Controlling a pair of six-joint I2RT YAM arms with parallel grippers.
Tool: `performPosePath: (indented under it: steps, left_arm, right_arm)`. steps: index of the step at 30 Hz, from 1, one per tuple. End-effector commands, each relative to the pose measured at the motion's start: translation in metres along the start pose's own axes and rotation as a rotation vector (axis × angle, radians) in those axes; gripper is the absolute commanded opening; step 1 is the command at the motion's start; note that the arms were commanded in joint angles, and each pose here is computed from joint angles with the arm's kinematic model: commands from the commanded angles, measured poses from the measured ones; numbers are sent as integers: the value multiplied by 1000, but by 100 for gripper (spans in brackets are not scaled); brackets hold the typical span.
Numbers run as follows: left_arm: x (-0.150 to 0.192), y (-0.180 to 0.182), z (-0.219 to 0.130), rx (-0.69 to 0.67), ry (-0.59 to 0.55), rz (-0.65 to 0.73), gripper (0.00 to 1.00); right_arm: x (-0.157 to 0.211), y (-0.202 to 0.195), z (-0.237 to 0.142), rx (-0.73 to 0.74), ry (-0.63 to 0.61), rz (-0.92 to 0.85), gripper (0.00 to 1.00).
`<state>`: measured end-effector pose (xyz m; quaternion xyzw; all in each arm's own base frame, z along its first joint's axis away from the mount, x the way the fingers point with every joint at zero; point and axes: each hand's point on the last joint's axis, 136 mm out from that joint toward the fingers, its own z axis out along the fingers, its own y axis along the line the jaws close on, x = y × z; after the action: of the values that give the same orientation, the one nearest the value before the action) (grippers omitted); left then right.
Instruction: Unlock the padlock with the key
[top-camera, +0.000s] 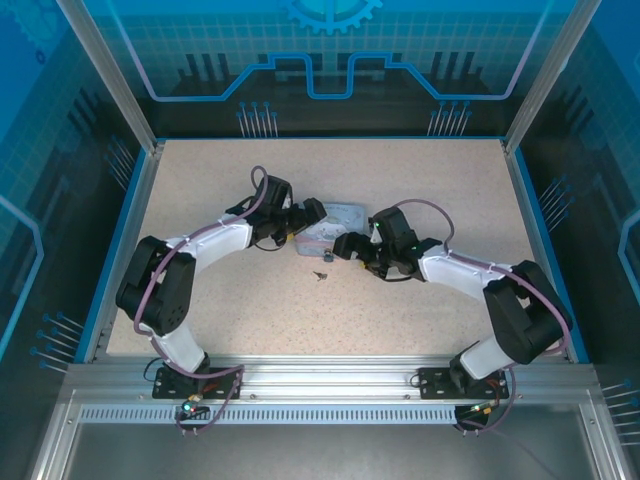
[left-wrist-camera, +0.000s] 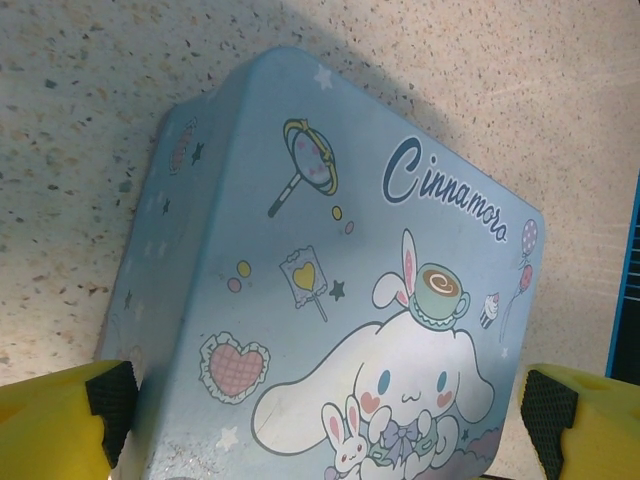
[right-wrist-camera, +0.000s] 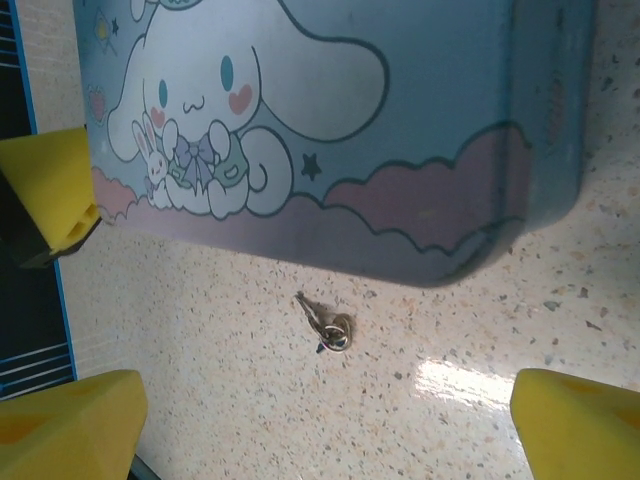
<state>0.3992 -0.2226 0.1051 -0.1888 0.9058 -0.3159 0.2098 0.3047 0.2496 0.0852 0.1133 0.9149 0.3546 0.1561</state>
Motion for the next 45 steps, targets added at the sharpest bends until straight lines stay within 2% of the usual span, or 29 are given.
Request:
performPosePath:
  steps: [1,10,16,22,24,29,32,35,36,37,40,45]
  left_arm:
    - [-2,-17,-1,45,-14,-1,99]
    - [4,-10,1,53,-2,-44,99]
    - [8,-6,0,57,-3,-53,99]
    - [6,-8,-3,55,-11,-43,99]
    - [2,-6,-7,44,-25,-40,99]
    - [-12,2,-24,34,-61,-48,99]
    - [-16,13,-36,15,-67,-68,99]
    - [-10,25,-46,-12,-42,-91,99]
    - [-6,27,-49,-16,-30,-99,99]
    - [-2,30,-51,-21,-21,-108,99]
    - [10,38,-57,-33,2,-157,99]
    - [19,52,-66,-40,7,-214,99]
  right_arm:
    - [-14,20,3,-51,-26,4,95]
    - [-37,4,11,-24,-64,61,94]
    - [-56,11,5,-41,-92,56,94]
    - [-43,13,-8,-49,-75,26,94]
    - [-28,4,-13,-26,-54,16,94]
    - [-2,2,-32,46,-29,-114,92]
    - [12,6,-38,107,2,-259,87]
    - [22,15,-41,171,43,-431,77]
    - [26,18,-40,187,67,-486,71]
    - [29,21,-38,200,91,-540,60]
    - [36,30,-26,229,153,-645,48]
    - [47,40,5,271,260,-724,46]
